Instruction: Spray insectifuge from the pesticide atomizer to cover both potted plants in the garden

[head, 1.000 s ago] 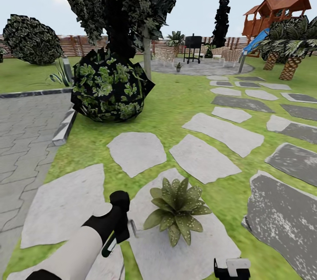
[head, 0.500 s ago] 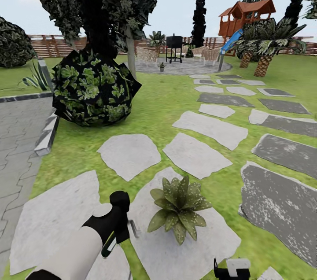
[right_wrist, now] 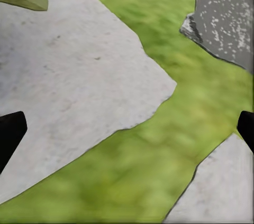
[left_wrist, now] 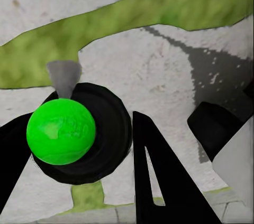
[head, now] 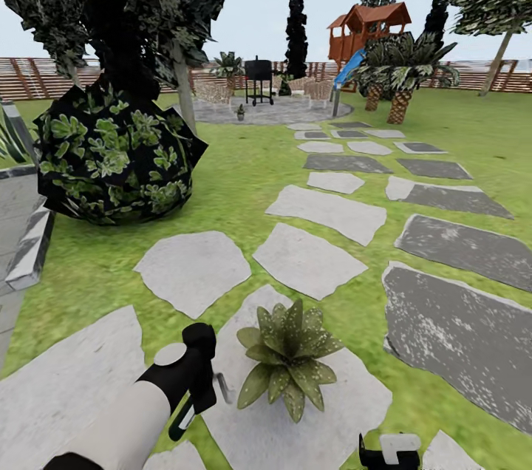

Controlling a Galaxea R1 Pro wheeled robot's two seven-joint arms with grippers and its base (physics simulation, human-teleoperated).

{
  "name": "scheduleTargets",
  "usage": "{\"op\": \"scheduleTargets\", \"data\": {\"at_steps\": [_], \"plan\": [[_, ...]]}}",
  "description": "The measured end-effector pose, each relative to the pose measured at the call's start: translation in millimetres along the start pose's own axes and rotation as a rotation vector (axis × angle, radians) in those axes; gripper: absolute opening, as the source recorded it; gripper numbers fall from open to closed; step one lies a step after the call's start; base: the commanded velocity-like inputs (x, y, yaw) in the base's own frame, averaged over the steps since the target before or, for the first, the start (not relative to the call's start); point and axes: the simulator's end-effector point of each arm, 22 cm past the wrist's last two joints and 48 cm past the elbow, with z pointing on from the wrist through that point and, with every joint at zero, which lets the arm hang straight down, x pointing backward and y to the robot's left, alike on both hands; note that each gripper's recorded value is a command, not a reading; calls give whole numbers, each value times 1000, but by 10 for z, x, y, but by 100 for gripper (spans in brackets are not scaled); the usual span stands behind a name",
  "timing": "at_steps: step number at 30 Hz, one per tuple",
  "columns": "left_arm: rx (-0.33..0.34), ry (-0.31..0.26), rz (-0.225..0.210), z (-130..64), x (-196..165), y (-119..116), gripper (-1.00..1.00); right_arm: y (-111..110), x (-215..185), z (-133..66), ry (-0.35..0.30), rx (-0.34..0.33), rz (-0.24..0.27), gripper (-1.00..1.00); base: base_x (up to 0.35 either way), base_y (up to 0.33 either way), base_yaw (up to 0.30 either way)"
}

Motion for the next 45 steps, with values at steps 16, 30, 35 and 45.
{"op": "scheduleTargets", "data": {"at_steps": [16,30,35,45], "plan": [[4,6,0,28,-35,-55,-100,-12,2,2,0,2,0,100,0,0,-3],[12,14,-4,57,-1,-74,-100,-12,4,2,1,1,0,100,21,196,-253],[46,34,6,230,90,-290,-100,-13,2,0,0,2,0,100,142,257,-299],[43,-10,-17,183,10,-281,-100,-12,2,2,0,2,0,100,25,23,-179]]}}
